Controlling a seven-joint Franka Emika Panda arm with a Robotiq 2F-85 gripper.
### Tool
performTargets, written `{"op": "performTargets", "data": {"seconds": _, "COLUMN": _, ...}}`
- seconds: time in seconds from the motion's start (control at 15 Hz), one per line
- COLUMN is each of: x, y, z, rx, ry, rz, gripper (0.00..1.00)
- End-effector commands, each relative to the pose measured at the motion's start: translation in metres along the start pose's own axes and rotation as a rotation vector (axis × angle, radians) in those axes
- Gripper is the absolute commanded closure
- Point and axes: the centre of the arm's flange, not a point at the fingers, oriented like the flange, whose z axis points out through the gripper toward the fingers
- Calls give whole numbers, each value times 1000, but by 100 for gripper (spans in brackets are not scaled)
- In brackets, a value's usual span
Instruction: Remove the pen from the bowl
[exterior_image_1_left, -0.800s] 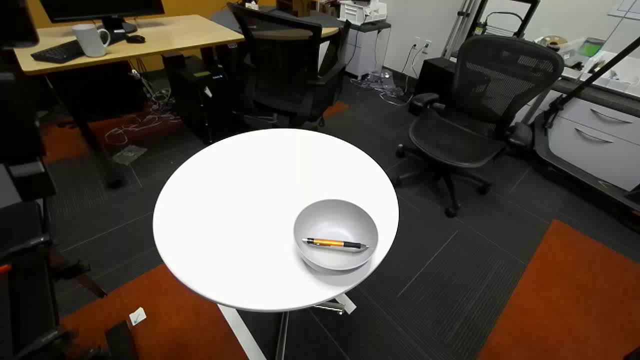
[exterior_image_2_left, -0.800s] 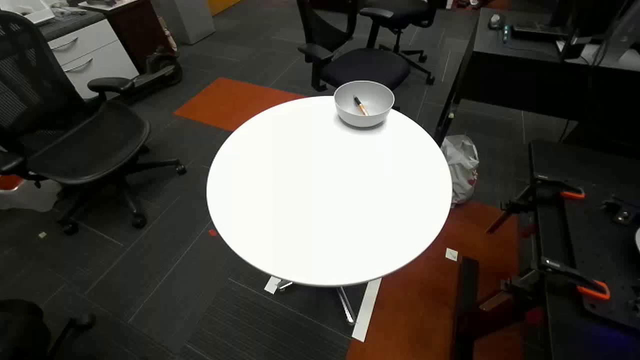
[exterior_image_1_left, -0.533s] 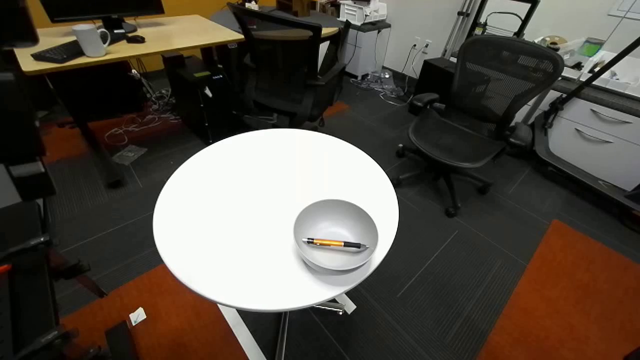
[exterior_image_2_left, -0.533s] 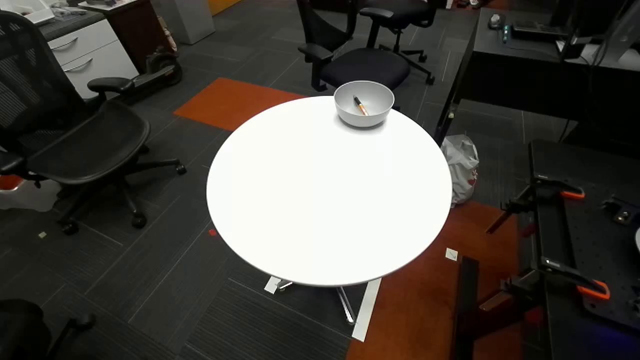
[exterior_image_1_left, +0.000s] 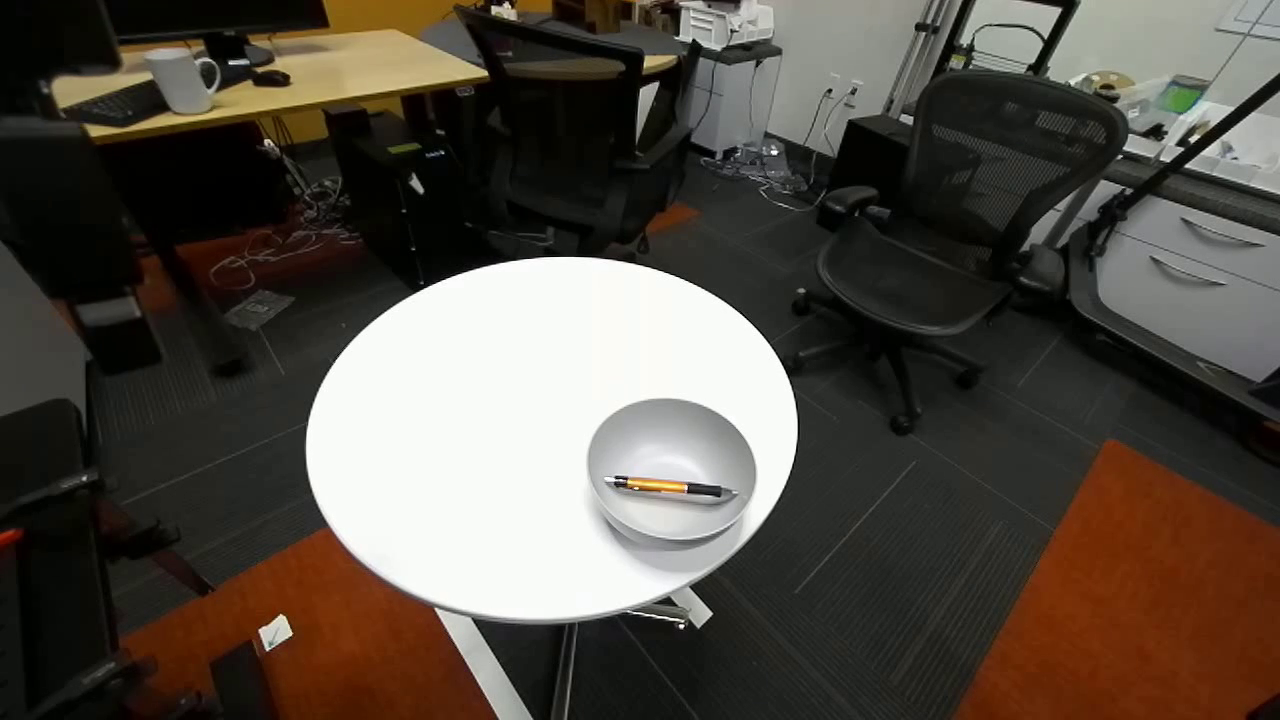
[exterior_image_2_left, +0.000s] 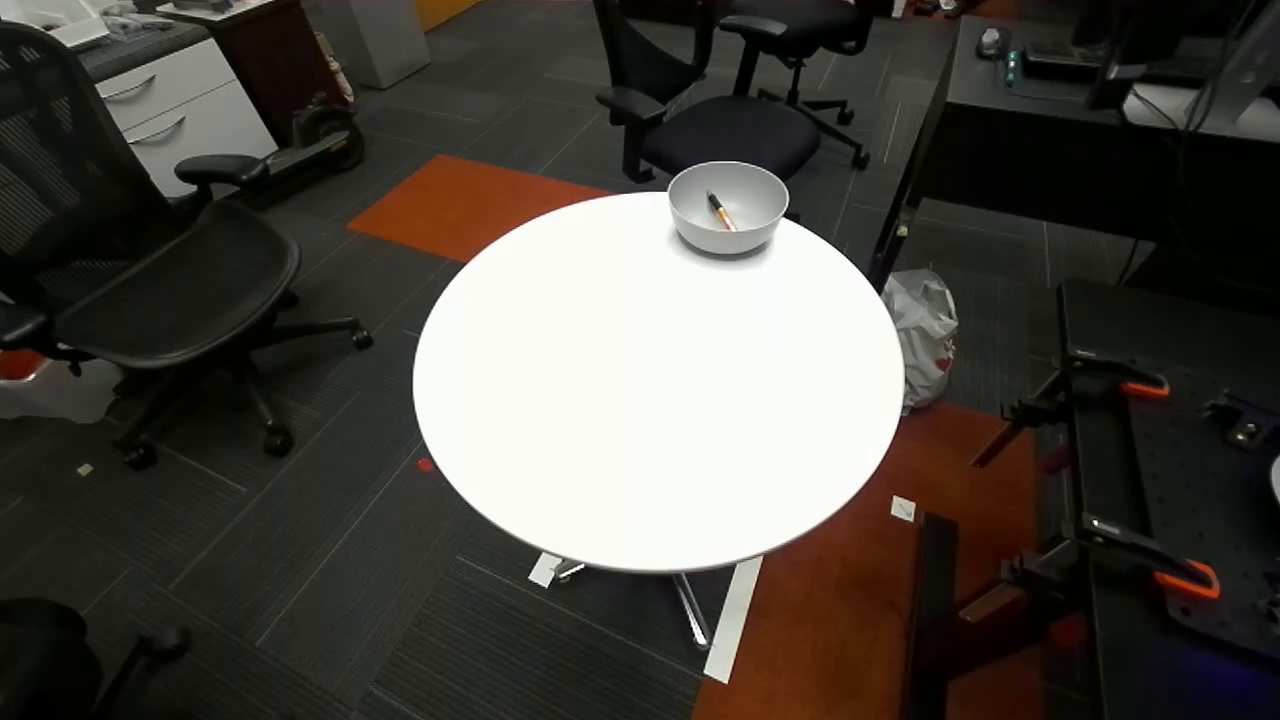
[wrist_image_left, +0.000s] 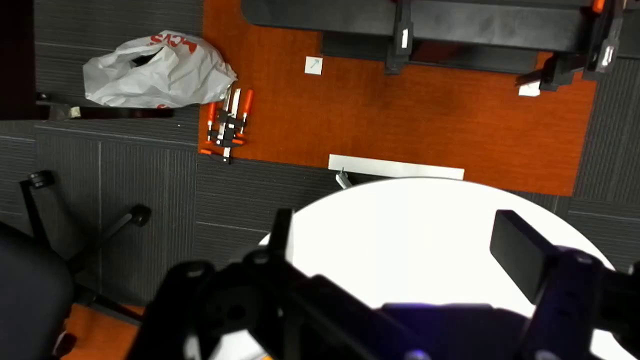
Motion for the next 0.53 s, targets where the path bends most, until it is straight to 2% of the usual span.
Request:
{"op": "performTargets", "data": {"seconds": 0.0, "x": 58, "y": 10, "z": -13, "rx": 15, "ry": 32, "rz": 72, "gripper": 0}}
{"op": "performTargets", "data": {"seconds": 0.47, "x": 154, "y": 66, "z": -6, "rx": 51, "ry": 101, "rz": 345, "gripper": 0}}
